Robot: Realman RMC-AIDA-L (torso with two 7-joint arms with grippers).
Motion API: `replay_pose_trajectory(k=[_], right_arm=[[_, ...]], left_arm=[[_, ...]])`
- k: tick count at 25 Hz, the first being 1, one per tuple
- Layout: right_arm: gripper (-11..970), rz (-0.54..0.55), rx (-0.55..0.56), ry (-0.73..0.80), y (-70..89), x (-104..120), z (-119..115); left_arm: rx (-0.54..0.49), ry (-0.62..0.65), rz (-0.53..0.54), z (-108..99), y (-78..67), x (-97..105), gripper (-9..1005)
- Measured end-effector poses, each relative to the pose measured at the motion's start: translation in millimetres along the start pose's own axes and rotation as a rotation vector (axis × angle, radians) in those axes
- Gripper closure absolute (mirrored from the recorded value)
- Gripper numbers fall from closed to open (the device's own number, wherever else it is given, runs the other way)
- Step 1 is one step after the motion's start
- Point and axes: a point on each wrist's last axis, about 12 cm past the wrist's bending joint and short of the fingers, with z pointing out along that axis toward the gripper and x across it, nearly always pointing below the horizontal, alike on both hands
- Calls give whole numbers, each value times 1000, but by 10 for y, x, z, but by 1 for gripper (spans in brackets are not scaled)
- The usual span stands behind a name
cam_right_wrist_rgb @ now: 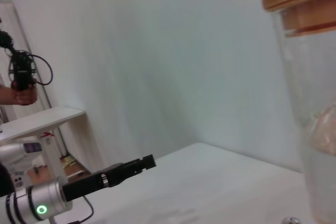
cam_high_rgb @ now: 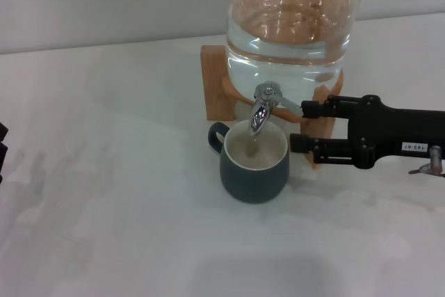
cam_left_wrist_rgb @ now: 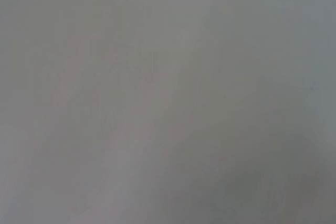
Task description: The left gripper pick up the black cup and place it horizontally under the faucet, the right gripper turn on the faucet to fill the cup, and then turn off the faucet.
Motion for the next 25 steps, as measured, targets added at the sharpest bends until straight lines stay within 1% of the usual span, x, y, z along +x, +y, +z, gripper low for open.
replay_pose_trajectory(k=[6,12,18,25], right_arm=[[235,-6,-37,12,52,5,63],[235,-12,-49,11,73,-7,92],[235,-6,-44,-11,92,7,34],[236,1,-79,-22,147,22,19]], left_arm=[[-3,2,0,-12,3,4,657],[-5,8,5,-25,15,6,657],[-7,8,11,-30,21,5,658],[-10,5,20,-21,47,-17,658]])
